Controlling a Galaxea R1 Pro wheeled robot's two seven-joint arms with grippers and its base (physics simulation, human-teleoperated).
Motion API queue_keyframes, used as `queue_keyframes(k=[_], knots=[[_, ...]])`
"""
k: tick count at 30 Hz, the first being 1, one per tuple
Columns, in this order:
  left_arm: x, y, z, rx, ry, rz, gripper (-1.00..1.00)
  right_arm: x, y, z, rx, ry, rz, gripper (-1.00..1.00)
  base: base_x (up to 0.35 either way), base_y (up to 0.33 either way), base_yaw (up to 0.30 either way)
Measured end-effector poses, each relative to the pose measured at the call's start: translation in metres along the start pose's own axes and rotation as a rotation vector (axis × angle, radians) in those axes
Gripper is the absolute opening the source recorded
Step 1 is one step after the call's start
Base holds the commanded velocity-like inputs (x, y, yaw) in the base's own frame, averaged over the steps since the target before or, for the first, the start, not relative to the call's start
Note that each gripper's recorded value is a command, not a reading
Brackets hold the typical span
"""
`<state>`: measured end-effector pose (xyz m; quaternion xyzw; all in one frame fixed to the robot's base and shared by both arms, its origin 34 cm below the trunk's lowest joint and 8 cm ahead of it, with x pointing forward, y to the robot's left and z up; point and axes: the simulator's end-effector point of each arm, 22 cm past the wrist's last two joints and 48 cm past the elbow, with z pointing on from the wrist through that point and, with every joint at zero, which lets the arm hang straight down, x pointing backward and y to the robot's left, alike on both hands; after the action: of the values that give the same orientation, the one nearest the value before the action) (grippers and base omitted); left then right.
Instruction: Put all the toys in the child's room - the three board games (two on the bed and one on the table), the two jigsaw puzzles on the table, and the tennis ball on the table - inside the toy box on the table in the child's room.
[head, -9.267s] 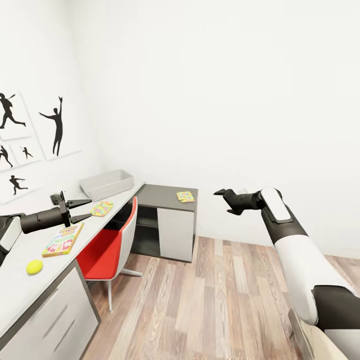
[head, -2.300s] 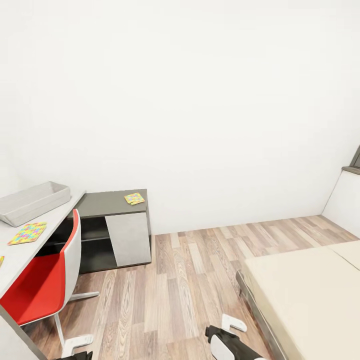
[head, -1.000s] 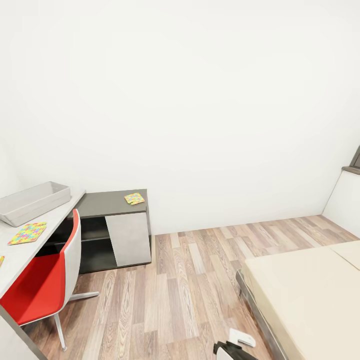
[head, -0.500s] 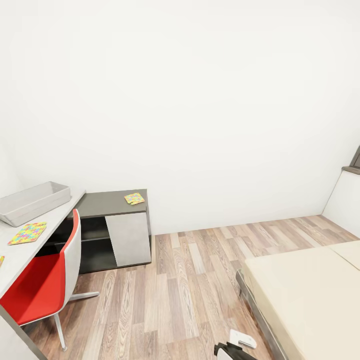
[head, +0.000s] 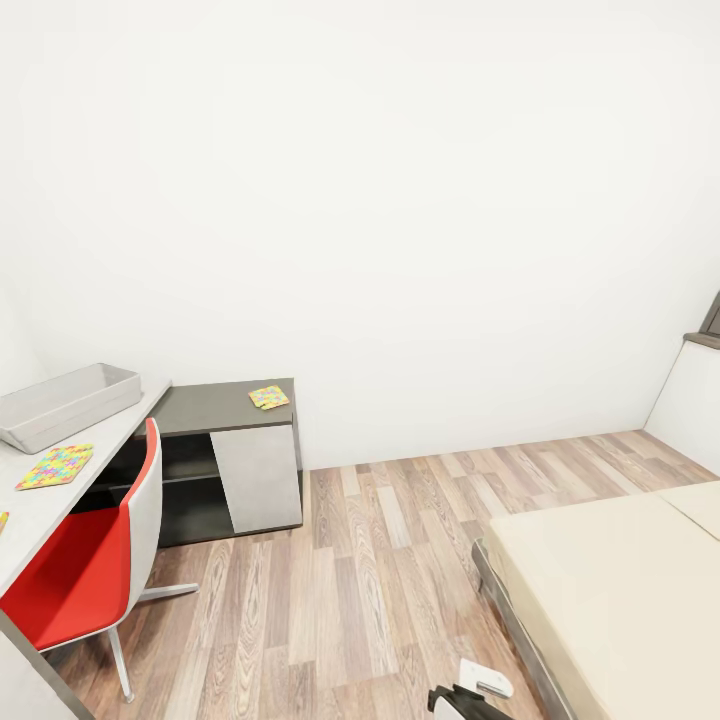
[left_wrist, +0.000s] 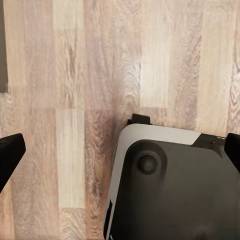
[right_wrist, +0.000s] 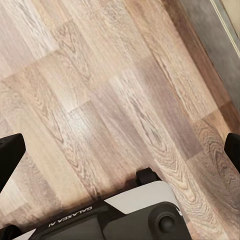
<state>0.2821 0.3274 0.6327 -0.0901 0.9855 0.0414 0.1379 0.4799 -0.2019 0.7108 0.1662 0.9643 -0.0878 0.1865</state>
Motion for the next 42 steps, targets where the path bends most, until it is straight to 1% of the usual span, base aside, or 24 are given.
queue_keyframes(k=[25, 33, 42], knots=[[0.0, 0.0, 0.0, 0.0, 0.0, 0.0, 1.0, 0.0, -0.001, 0.0, 0.001, 0.0, 0.0, 1.0, 0.0, 0.0, 0.0], [0.0, 0.0, 0.0, 0.0, -0.001, -0.002, 1.0, 0.001, 0.002, -0.001, -0.004, 0.001, 0.001, 1.0, 0.0, 0.0, 0.0], [0.003, -0.012, 0.0, 0.015, 0.005, -0.006, 1.0, 0.001, 0.004, -0.001, -0.012, 0.002, 0.001, 1.0, 0.0, 0.0, 0.0]])
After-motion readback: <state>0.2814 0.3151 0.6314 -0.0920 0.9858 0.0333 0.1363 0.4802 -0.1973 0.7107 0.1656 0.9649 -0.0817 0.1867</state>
